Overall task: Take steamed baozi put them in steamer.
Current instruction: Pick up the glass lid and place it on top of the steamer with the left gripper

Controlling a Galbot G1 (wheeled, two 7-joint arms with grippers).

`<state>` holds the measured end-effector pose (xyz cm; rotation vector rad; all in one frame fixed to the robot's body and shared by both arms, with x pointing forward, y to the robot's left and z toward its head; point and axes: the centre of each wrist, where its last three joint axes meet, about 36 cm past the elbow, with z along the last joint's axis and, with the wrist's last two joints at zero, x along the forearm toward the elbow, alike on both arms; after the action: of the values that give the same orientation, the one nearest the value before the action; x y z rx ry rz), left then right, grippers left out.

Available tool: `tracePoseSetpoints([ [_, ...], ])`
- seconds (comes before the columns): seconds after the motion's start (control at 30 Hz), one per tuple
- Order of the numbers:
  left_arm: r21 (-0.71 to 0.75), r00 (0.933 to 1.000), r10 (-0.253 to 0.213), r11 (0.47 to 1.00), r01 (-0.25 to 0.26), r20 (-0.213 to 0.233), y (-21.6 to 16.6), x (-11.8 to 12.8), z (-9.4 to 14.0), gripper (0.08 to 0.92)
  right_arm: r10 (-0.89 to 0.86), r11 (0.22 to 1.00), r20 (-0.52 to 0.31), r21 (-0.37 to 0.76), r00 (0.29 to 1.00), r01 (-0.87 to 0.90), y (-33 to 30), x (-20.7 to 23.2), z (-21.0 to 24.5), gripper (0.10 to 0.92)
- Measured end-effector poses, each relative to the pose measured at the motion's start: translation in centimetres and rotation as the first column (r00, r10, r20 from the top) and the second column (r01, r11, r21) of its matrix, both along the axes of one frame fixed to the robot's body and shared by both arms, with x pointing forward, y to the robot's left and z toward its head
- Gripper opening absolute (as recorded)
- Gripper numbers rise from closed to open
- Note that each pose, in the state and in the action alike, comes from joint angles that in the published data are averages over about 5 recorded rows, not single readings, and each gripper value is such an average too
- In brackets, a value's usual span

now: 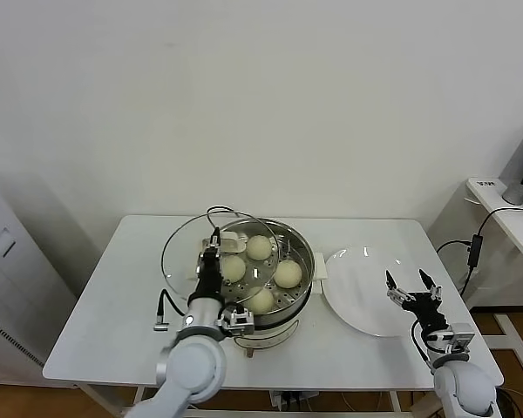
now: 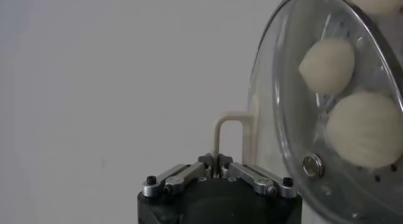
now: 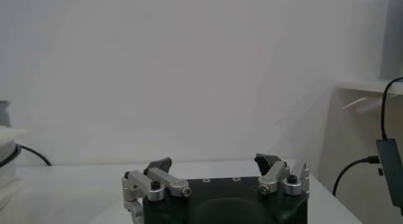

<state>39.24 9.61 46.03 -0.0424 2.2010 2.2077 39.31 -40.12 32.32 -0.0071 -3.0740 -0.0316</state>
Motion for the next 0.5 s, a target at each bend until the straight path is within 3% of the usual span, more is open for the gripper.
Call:
tracePoseSetpoints([
  [0.5, 0.006, 1.0000, 0.001, 1.000, -0.001, -0.003, -4.0, 0.3, -1.1, 0.105, -0.007, 1.000, -0.010, 0.001, 1.000, 0.007, -0.4, -0.5, -0.5, 0.823],
])
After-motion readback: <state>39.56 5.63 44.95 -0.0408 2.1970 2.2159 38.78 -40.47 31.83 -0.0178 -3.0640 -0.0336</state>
